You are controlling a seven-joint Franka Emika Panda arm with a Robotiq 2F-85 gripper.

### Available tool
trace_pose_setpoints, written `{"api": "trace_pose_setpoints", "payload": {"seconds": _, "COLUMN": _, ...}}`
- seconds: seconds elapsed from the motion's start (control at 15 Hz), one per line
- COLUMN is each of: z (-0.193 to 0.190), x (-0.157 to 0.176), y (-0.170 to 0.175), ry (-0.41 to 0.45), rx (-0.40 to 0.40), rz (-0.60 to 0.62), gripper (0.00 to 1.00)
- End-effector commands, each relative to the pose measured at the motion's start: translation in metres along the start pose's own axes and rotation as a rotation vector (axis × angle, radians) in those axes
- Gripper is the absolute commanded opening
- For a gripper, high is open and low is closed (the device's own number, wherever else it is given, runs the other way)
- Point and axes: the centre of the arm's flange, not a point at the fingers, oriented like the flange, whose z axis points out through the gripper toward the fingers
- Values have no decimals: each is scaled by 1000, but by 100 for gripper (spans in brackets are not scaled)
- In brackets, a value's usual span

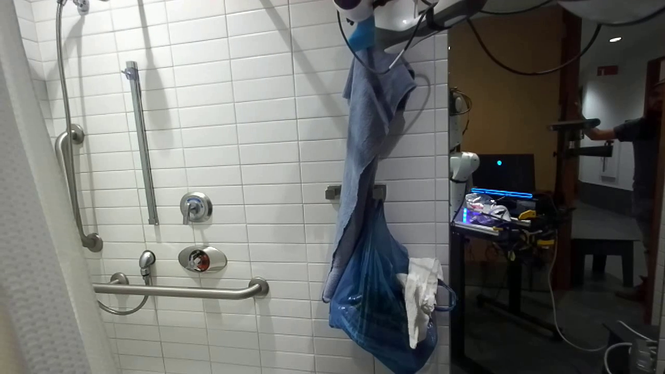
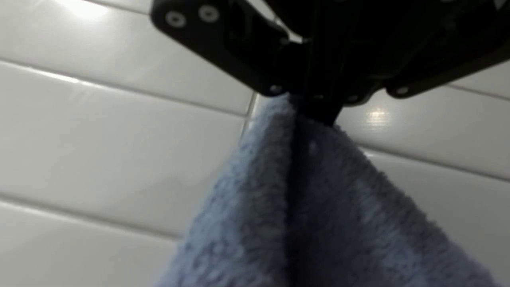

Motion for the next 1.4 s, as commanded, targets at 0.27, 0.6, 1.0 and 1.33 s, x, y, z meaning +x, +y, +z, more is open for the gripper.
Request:
{"api": "trace_pose_setpoints", "payload": {"seconds": 0.27, "z": 1, "x": -65, "y": -16, "ry": -95, "rx": -7, "rz": -22, "gripper": 0}}
{"api": "trace_pose_setpoints", "payload": {"seconds": 0.6, "z": -16, "x": -100, "y": -34, "ry": -152, "rx": 9, "rz": -43, "gripper": 0}}
{"api": "trace_pose_setpoints", "payload": {"seconds": 1.0, "z": -34, "x": -137, "y": -52, "ry": -236, "rx": 16, "rz": -75, "gripper": 0}}
{"api": "trace_pose_setpoints", "payload": {"seconds": 1.33, "z": -41, "x": -154, "y": -57, "ry": -292, "rx": 13, "rz": -74, "gripper": 0}}
